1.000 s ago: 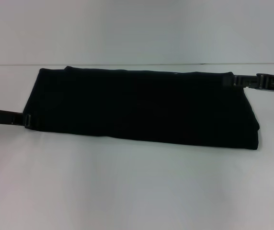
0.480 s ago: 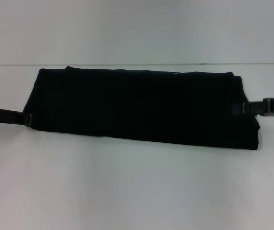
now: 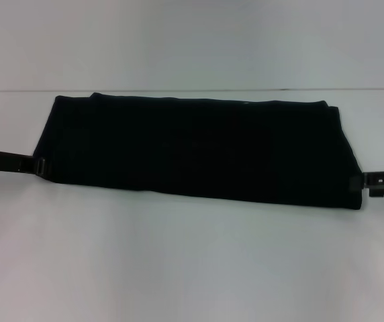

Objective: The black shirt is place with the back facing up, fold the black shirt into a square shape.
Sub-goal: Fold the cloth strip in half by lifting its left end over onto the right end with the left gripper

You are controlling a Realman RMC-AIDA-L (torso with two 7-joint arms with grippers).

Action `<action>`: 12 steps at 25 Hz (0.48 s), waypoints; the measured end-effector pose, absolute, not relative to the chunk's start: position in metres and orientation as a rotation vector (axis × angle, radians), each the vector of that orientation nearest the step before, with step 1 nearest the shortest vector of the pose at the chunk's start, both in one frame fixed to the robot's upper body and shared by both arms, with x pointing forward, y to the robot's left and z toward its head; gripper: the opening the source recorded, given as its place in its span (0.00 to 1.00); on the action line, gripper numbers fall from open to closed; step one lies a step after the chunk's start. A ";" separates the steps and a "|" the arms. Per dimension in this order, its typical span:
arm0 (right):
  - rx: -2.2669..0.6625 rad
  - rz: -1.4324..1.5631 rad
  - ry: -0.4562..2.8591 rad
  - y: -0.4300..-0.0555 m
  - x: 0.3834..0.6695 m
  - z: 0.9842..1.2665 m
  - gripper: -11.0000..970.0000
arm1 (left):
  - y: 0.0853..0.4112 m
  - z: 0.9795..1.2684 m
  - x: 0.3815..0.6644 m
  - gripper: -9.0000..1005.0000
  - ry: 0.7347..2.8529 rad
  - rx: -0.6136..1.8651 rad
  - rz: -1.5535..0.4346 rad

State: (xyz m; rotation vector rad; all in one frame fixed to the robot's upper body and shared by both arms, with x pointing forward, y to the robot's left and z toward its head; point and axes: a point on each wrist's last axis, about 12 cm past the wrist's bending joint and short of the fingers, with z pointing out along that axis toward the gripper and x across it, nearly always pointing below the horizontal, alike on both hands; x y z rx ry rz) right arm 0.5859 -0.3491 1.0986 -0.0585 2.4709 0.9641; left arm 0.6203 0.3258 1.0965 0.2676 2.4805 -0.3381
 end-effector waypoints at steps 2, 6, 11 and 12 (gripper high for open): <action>-0.039 0.971 2.481 -0.349 0.584 1.093 0.77 | 0.326 1.097 0.620 0.01 2.480 0.267 -0.337; -0.022 0.947 2.483 -0.345 0.586 1.087 0.77 | 0.326 1.097 0.621 0.01 2.477 0.267 -0.334; -0.030 0.898 2.490 -0.340 0.591 1.083 0.77 | 0.326 1.098 0.622 0.01 2.473 0.269 -0.332; -0.031 0.895 2.491 -0.340 0.591 1.083 0.77 | 0.326 1.098 0.622 0.01 2.473 0.268 -0.331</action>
